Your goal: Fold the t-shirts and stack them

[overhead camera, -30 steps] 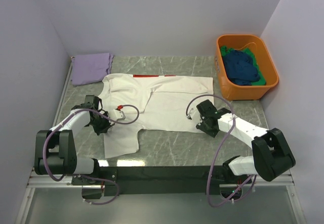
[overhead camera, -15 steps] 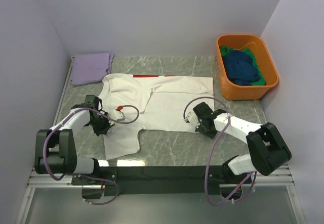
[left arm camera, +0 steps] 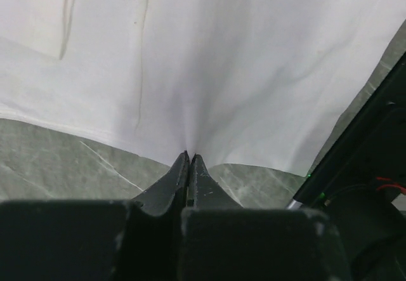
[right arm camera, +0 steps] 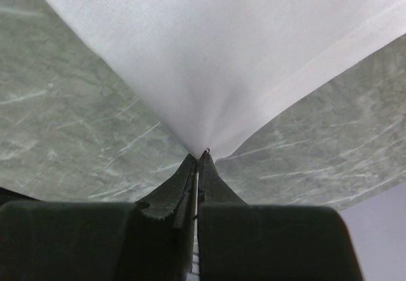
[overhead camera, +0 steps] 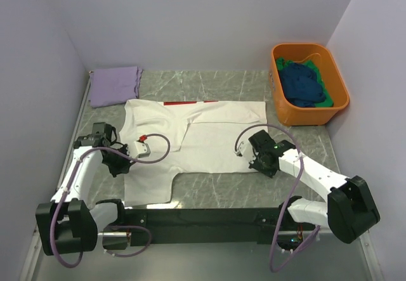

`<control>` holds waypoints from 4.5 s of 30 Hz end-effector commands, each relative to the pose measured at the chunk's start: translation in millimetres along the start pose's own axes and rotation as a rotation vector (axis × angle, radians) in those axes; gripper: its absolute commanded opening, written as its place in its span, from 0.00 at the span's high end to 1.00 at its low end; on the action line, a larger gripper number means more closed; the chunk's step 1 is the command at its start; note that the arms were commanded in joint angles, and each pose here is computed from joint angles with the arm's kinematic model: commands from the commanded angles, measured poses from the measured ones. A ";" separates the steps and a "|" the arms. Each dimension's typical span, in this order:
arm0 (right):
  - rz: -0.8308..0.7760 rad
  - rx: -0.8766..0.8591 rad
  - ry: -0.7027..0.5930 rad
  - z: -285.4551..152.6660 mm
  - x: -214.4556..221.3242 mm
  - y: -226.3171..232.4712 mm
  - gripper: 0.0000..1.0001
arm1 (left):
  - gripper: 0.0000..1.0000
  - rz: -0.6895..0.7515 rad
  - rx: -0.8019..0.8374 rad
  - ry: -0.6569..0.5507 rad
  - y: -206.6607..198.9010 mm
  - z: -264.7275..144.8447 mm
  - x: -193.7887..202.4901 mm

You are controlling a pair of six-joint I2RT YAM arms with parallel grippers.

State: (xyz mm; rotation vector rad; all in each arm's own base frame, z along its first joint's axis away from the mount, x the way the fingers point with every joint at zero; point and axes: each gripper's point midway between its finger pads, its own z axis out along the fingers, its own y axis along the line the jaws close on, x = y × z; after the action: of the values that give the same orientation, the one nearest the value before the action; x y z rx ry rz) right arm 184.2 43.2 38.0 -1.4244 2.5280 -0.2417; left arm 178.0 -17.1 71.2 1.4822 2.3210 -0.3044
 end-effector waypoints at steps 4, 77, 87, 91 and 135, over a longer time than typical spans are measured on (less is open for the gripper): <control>-0.008 0.004 -0.039 -14.6 -8.4 -13.3 1.00 | 0.99 -0.046 0.009 -0.070 9.9 -20.5 -16.5; 0.138 -0.181 0.224 46.4 -51.5 -64.7 0.75 | 0.74 -0.627 -0.021 0.064 74.1 29.4 11.1; 0.205 -0.252 0.020 -7.7 -88.3 -62.5 0.57 | 0.59 -0.036 0.012 -0.107 33.8 -9.0 -78.6; 0.257 -0.251 -0.006 -13.0 -88.5 -69.1 0.52 | 0.59 0.092 0.077 0.019 -2.9 16.8 -74.9; 0.392 -0.246 0.008 -9.1 -75.8 -95.5 0.53 | 0.99 0.131 0.004 0.047 134.0 78.2 -196.5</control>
State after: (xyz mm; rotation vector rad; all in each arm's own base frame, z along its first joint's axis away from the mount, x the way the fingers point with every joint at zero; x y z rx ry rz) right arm 289.9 56.1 71.9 -1.0061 2.8615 0.1123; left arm 365.3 -153.0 112.2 1.6249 2.2156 -0.2229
